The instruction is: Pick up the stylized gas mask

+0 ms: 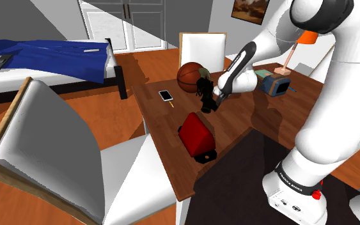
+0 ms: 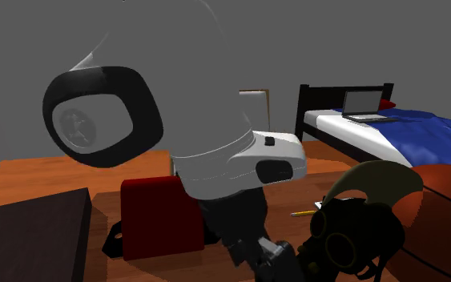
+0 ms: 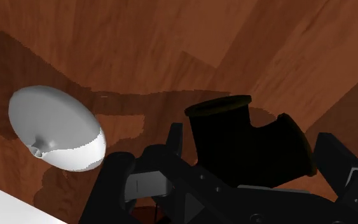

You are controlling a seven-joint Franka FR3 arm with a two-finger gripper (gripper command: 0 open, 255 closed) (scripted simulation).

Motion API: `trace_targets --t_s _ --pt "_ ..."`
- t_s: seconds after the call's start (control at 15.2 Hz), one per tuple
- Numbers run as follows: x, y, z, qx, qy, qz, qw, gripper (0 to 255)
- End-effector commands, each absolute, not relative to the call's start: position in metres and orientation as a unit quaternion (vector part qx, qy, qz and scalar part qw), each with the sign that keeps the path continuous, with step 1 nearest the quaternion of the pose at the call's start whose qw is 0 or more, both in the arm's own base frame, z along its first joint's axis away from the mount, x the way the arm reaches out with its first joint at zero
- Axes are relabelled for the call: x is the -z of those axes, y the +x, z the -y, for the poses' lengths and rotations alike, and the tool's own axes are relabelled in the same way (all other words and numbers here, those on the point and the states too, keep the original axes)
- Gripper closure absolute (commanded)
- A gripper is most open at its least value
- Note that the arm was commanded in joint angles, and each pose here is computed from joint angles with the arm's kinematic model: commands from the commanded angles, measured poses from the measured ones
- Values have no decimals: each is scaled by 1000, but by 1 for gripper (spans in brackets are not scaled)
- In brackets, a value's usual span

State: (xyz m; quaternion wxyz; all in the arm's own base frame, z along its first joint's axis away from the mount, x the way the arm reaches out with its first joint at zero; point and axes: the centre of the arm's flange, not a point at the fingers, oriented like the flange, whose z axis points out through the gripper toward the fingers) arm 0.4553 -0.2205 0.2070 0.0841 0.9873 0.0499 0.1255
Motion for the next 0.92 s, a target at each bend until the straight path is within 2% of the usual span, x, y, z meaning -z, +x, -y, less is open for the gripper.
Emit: trace_targets --t_s 0.0,0.73,0.79,0.86 --pt "-188 468 233 -134 986 -52 90 0" --pt "-137 475 241 -139 985 -53 94 0" --pt "-137 475 242 -139 985 -53 94 255" --pt "-137 475 241 -139 985 -53 94 255"
